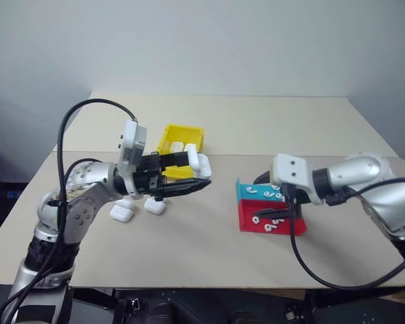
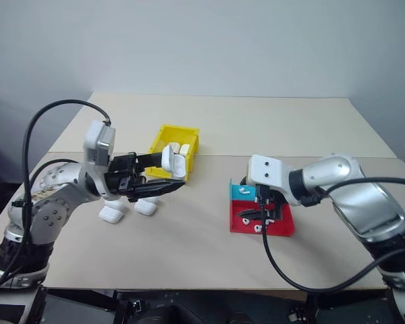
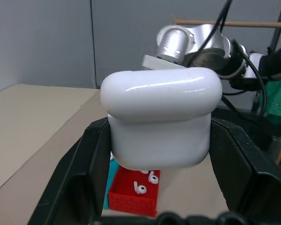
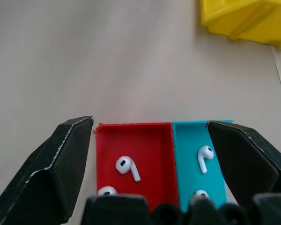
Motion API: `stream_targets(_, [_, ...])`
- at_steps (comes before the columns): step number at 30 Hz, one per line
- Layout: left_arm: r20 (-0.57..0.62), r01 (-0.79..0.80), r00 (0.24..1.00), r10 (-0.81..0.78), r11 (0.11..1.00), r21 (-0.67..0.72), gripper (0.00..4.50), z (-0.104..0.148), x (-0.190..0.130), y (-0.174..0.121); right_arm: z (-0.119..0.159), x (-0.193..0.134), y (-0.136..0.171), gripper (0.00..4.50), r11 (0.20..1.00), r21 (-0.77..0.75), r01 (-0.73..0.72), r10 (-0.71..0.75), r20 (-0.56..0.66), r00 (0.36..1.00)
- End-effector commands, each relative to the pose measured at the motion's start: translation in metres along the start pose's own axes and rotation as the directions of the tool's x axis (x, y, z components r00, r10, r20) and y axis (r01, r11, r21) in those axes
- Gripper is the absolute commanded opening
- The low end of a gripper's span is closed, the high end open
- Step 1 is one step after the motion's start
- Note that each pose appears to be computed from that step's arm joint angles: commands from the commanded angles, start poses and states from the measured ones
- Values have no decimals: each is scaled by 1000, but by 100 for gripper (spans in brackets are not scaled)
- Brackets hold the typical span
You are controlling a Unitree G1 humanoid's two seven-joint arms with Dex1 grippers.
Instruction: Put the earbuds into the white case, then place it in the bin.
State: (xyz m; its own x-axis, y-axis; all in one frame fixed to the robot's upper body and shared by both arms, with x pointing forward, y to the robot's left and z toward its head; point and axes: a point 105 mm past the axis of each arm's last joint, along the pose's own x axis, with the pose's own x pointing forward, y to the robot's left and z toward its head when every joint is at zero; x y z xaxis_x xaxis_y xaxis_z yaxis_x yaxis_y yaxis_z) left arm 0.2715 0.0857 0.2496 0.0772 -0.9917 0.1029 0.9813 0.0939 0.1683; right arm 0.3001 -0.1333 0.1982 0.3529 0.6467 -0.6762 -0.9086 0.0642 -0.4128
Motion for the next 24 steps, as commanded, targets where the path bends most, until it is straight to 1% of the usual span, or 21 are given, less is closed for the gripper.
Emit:
stream_targets(1, [31, 39, 999, -41, 998, 52, 280, 10, 5, -8, -7, 5, 5, 358, 993, -83, -86, 78, -97, 992])
stream_targets(2, [38, 44, 998, -46, 998, 48, 280, 9, 4, -11, -9, 8, 5, 330, 991, -88, -102, 90, -122, 988])
stream_targets(6, [71, 46, 996, -50, 998, 51, 280, 5, 1, -20, -17, 15, 2, 330, 985, -112, -131, 111, -172, 979])
stream_targets(8, [110, 58, 992, -62, 997, 44, 280, 7, 1, -24, -19, 19, -1, 330, 984, -117, -133, 111, -181, 977])
stream_targets(13, [222, 6, 975, -17, 999, 54, 280, 14, 13, -21, -25, 26, -6, 330, 980, -123, -156, 129, -207, 970])
stream_targets(15, [244, 17, 969, -30, 998, 55, 280, 15, 17, -24, -25, 28, -8, 330, 977, -131, -166, 135, -217, 967])
stream_targets(24, [237, 75, 968, -87, 995, 60, 280, 9, 24, -36, -27, 43, -13, 330, 968, -144, -206, 164, -259, 952])
